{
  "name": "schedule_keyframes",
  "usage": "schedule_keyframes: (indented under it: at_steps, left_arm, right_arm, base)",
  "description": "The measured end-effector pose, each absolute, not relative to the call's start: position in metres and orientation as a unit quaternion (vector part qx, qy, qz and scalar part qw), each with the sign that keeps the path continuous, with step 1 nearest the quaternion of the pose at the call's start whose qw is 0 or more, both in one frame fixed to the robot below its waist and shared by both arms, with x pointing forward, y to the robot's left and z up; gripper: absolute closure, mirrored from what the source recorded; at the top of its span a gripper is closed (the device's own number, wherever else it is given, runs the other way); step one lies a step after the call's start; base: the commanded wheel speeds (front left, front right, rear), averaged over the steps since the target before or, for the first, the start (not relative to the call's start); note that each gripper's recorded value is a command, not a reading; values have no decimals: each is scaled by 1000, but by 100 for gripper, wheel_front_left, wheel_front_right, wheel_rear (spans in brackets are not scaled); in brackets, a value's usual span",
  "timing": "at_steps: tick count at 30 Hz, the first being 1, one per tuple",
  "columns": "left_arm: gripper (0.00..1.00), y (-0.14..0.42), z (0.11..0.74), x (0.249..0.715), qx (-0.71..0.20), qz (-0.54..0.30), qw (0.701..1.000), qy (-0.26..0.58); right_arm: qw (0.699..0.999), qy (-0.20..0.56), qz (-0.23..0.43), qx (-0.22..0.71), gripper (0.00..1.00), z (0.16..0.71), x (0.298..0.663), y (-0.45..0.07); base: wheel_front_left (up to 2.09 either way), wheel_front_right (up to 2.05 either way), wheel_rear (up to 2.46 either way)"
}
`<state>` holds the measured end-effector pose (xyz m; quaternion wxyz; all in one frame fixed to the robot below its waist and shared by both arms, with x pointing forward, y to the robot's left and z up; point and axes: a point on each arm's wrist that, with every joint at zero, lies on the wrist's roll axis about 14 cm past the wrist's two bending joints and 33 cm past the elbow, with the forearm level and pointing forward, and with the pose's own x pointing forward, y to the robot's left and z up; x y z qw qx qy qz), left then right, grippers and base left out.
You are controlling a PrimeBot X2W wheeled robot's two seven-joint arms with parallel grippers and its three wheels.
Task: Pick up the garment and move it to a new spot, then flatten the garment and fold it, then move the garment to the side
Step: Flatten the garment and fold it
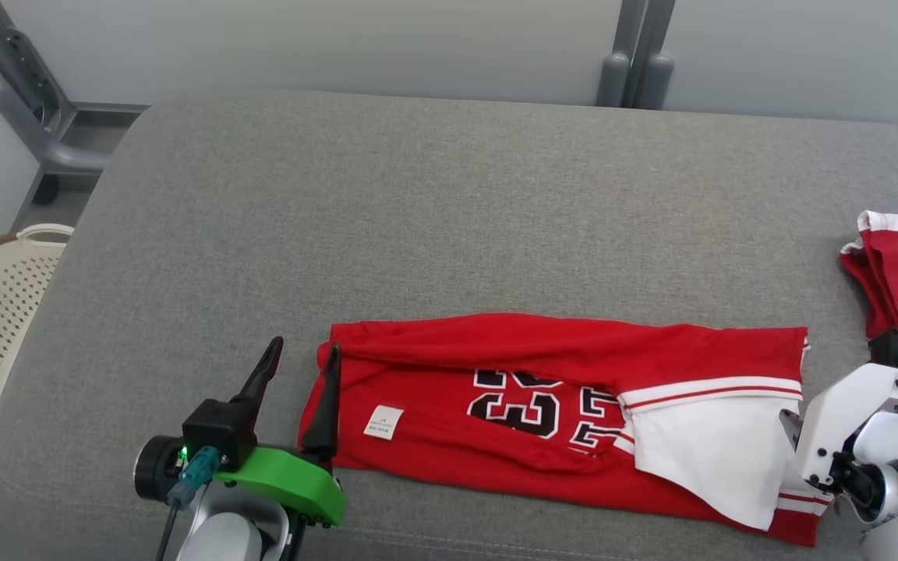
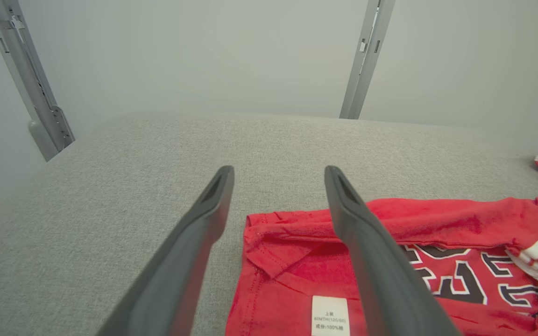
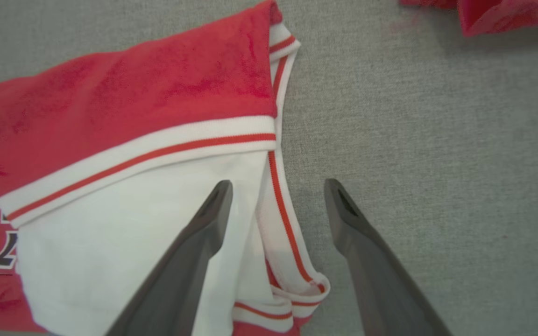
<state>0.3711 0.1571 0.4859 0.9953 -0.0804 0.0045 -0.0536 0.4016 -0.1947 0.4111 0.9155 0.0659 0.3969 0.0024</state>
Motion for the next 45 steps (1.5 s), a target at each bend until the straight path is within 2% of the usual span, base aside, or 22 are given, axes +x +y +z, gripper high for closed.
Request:
schedule_keyframes:
  at_steps: [6, 15, 16, 17, 19, 23, 29, 38, 45]
  left_arm:
    - [0, 168, 480, 369, -80, -35, 996, 12]
    - [0, 174, 477, 369, -80, -28, 996, 16]
    - [0, 174, 477, 369, -80, -28, 996, 16]
    - [0, 173, 476, 369, -79, -28, 996, 17]
    - [0, 174, 476, 369, -79, -28, 996, 17]
    - [0, 174, 477, 370, -77, -28, 996, 16]
    - [0, 172, 479, 370, -77, -31, 996, 13]
    - [0, 171, 480, 369, -78, -31, 996, 11]
    - [0, 166, 481, 369, -80, -38, 996, 9]
  right_arm:
    - [888, 455, 17, 64, 0, 379, 397, -179]
    - [880, 469, 20, 75, 0, 366, 403, -173]
    - [879, 471, 19, 78, 13, 365, 403, -173]
    - [878, 472, 18, 80, 56, 365, 403, -173]
    - [878, 472, 19, 80, 100, 364, 405, -172]
    - [879, 470, 20, 72, 100, 365, 405, -172]
    - [894, 440, -15, 83, 100, 382, 412, -196]
    - [923, 364, -105, 75, 100, 444, 415, -270]
    - [926, 334, -163, 65, 100, 480, 401, -315]
  base:
    - [0, 0, 0]
    - [0, 0, 0]
    - [0, 0, 0]
    - [0, 0, 0]
    - [0, 0, 0]
    - [0, 0, 0]
    - [0, 0, 0]
    - [0, 0, 0]
    - [0, 0, 0]
